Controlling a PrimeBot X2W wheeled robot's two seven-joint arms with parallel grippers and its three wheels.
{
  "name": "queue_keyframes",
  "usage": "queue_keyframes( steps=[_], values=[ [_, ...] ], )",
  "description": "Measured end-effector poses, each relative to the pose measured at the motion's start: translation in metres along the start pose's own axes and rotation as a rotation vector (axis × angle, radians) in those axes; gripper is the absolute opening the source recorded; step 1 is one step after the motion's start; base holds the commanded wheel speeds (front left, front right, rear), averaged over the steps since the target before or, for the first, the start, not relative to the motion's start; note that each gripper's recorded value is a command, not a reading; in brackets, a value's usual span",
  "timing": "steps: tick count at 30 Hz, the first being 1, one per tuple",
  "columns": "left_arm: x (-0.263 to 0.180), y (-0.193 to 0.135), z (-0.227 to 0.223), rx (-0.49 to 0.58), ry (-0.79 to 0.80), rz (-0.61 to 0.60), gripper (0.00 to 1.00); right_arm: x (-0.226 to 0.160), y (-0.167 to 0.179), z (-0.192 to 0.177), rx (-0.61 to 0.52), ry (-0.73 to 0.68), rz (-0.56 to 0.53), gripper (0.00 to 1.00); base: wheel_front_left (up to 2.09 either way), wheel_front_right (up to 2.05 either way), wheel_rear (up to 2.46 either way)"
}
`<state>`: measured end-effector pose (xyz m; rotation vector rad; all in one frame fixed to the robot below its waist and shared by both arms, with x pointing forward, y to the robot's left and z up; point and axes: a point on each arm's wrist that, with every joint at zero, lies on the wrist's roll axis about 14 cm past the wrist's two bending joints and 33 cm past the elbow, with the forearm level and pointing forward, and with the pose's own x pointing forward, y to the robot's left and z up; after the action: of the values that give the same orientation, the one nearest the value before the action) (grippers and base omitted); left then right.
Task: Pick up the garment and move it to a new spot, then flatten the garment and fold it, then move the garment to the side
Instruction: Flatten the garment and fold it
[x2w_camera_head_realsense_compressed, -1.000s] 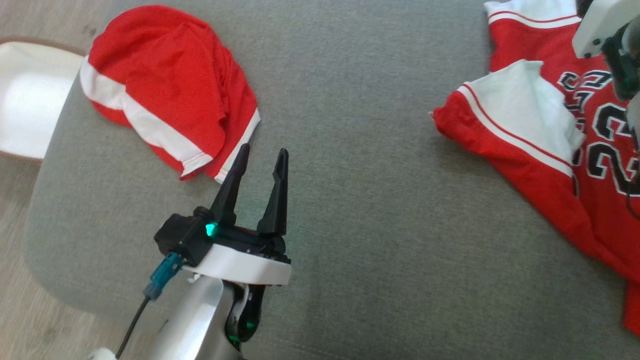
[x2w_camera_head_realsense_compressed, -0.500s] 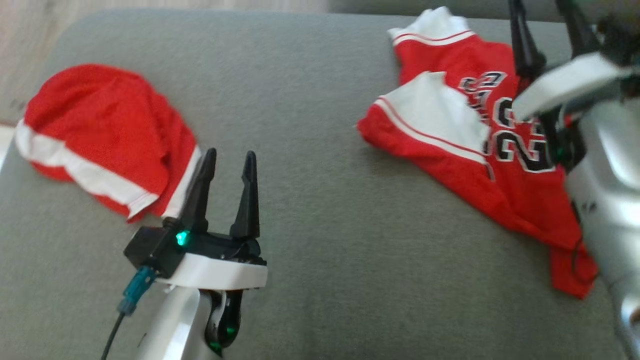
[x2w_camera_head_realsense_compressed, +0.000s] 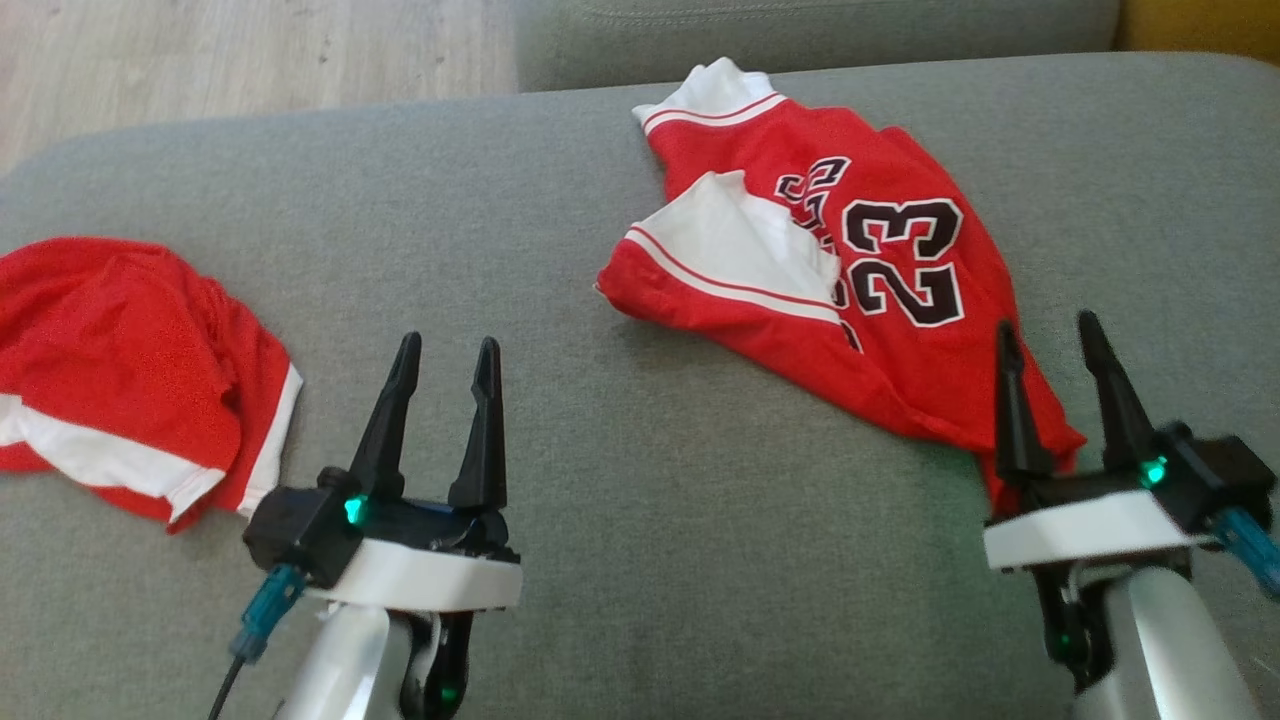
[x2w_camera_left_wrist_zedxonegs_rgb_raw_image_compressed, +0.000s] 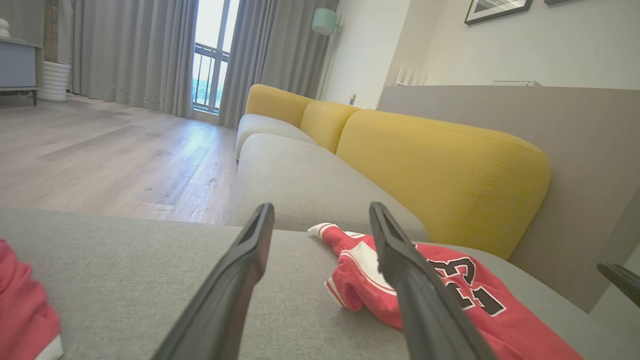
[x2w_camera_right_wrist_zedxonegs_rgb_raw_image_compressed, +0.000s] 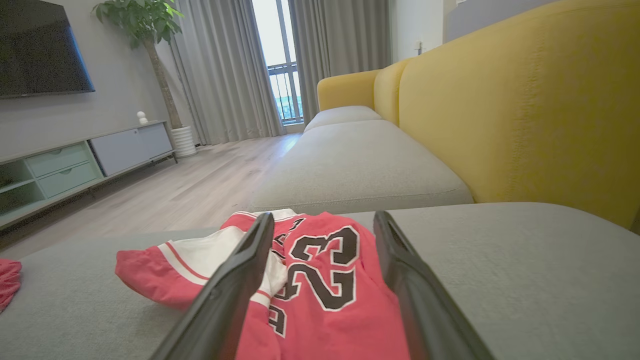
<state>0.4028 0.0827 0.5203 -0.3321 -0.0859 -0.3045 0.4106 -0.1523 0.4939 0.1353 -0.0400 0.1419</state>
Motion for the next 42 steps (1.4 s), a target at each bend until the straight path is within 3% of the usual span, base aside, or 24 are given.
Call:
queue_keyframes(
  steps=[15,24,33,42],
  values=[
    [-0.010,0.006,-0.010,-0.005,0.033,0.017,1.00,-0.007,0.002,0.011,0.043,-0.041,-0.008,1.00,0.00,0.00,0.00],
    [-0.008,0.024,-0.018,0.003,0.057,0.061,1.00,0.049,0.045,-0.002,0.010,0.039,0.134,1.00,0.00,0.00,0.00],
    [-0.011,0.042,-0.027,0.002,0.088,0.110,1.00,0.106,0.064,-0.060,0.009,0.284,0.181,1.00,0.00,0.00,0.00],
    [-0.021,0.061,-0.030,0.008,0.106,0.173,1.00,0.118,0.062,-0.122,-0.043,0.476,0.178,1.00,0.00,0.00,0.00]
  ],
)
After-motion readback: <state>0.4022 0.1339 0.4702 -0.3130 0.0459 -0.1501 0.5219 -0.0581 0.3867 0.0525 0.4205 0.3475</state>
